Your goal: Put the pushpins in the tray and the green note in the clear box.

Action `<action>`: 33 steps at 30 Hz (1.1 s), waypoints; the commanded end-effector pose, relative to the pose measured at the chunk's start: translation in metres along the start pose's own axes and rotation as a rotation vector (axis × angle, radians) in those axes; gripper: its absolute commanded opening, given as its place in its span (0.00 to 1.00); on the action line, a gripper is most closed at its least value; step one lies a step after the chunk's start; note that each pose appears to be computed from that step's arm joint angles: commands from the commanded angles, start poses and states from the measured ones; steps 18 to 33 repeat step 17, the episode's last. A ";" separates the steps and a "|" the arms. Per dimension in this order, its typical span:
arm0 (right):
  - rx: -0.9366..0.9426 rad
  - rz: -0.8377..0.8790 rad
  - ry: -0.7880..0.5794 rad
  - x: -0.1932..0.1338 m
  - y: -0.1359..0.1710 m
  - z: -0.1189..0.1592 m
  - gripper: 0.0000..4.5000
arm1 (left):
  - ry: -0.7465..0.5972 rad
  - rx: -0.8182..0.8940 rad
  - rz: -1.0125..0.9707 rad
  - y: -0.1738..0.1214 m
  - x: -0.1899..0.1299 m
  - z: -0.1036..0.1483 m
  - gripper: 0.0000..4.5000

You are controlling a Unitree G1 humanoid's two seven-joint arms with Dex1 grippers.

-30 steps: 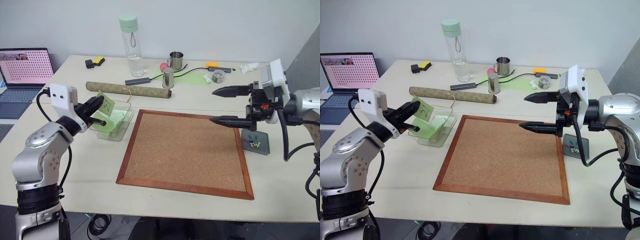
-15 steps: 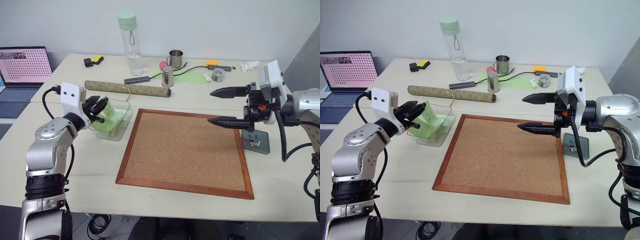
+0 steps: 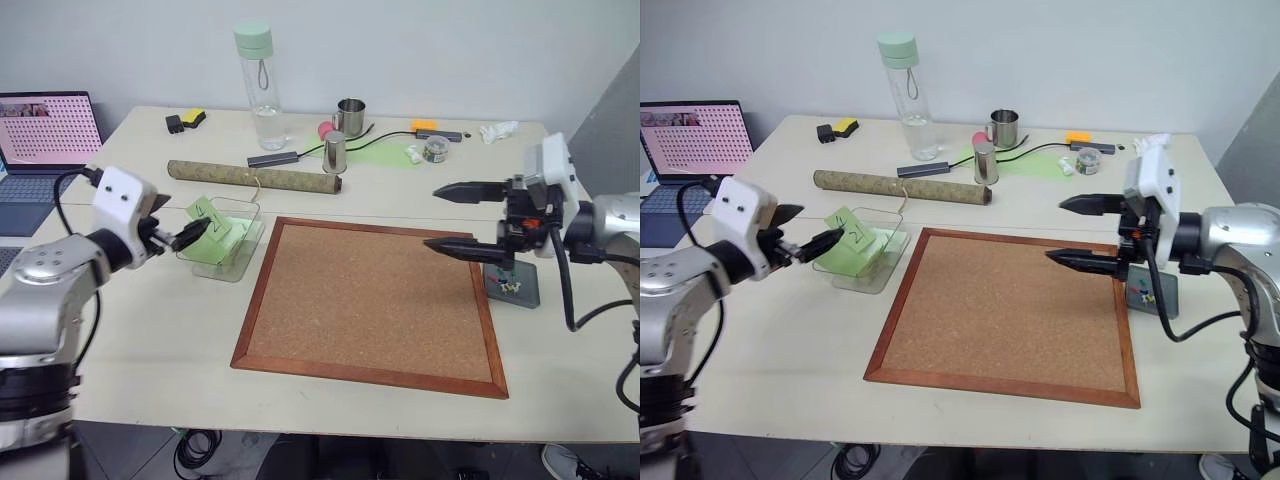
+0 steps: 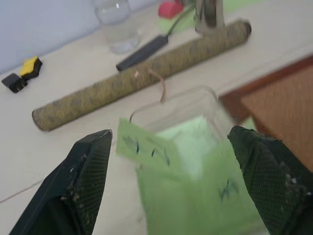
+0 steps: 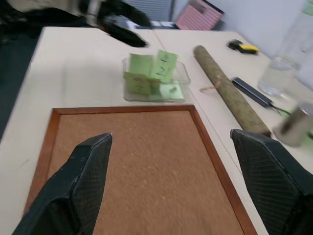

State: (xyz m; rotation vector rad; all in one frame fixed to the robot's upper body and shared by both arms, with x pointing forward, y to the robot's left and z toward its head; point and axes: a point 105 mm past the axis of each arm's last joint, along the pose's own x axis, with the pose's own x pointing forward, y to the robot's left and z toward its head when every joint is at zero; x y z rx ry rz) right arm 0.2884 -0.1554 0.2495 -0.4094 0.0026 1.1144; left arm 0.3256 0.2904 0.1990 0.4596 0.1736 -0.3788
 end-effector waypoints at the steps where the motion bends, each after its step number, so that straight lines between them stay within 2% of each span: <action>1: -0.083 -0.123 0.134 -0.030 -0.005 -0.020 0.90 | 0.080 0.150 -0.033 0.016 -0.036 -0.013 0.89; 8: -0.040 -0.218 0.367 -0.095 -0.007 -0.061 0.90 | 0.210 0.093 -0.097 0.030 -0.079 -0.054 0.89; 13: 0.000 -0.249 0.410 -0.120 -0.010 -0.068 0.90 | 0.207 0.062 -0.085 0.037 -0.089 -0.059 0.89; 33: 0.005 -0.250 0.432 -0.128 -0.010 -0.072 0.90 | 0.195 0.036 -0.107 0.034 -0.090 -0.058 0.89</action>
